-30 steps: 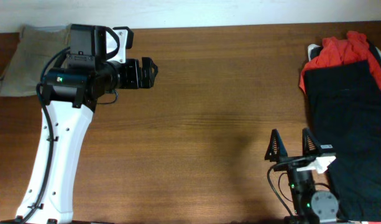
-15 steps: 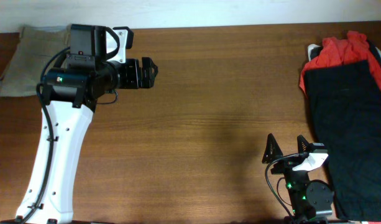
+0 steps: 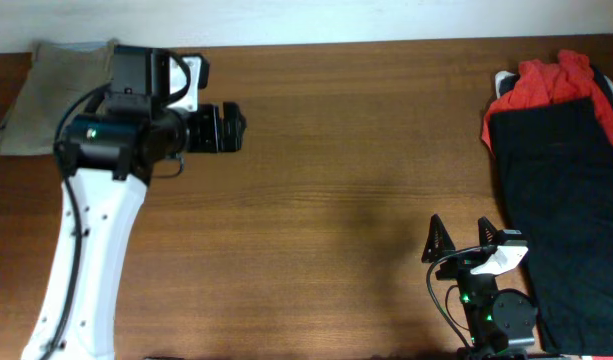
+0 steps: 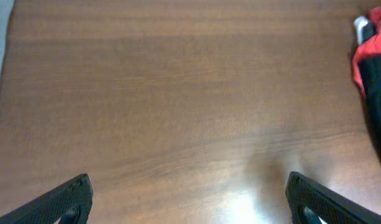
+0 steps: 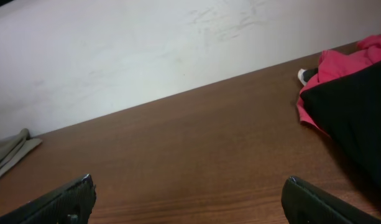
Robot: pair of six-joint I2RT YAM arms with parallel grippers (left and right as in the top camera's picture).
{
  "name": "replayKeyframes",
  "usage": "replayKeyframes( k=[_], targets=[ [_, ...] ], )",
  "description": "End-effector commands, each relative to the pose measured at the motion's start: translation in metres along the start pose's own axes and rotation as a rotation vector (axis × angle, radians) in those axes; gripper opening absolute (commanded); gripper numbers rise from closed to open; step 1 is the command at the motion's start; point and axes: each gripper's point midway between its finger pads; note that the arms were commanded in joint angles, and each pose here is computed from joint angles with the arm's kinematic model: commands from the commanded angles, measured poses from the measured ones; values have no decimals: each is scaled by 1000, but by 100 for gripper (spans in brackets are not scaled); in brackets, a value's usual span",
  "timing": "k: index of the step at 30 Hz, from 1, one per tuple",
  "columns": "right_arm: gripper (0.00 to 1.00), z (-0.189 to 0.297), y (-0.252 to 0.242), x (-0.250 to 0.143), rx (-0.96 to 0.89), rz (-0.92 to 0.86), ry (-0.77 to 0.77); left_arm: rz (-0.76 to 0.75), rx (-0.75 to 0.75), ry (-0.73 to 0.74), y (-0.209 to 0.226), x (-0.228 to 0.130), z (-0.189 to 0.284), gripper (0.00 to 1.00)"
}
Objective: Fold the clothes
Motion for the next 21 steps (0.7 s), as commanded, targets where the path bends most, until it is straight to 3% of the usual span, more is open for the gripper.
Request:
replayKeyframes(
  k=[1,3,4,8,14,17,21],
  targets=[
    [99,0,-2,-1,-7,10,-1,-25,116,-46,11,-42,41,99],
    [99,0,-2,-2,-8,10,0,-34,141,-113,16,-88,43,99],
    [99,0,-2,-2,-8,10,0,-62,146,-218,16,-111,44,99],
    [99,0,-2,-2,-8,10,0,-116,151,-367,16,-166,47,99],
    [99,0,-2,-2,-8,10,0,-150,163,-686,22,-166,33,99],
    [99,0,-2,-1,-7,10,-1,-178,172,-914,21,-153,43,99],
    [99,0,-2,-2,-8,10,0,-151,255,-1023,41,-162,37,99]
  ],
)
Point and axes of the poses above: each gripper's point midway between its finger pads, its own z axis back along the fingers, its own y axis along the line the jaws close on, x = y × z, and after that the axes turned 7 degrees about -z, right-handed
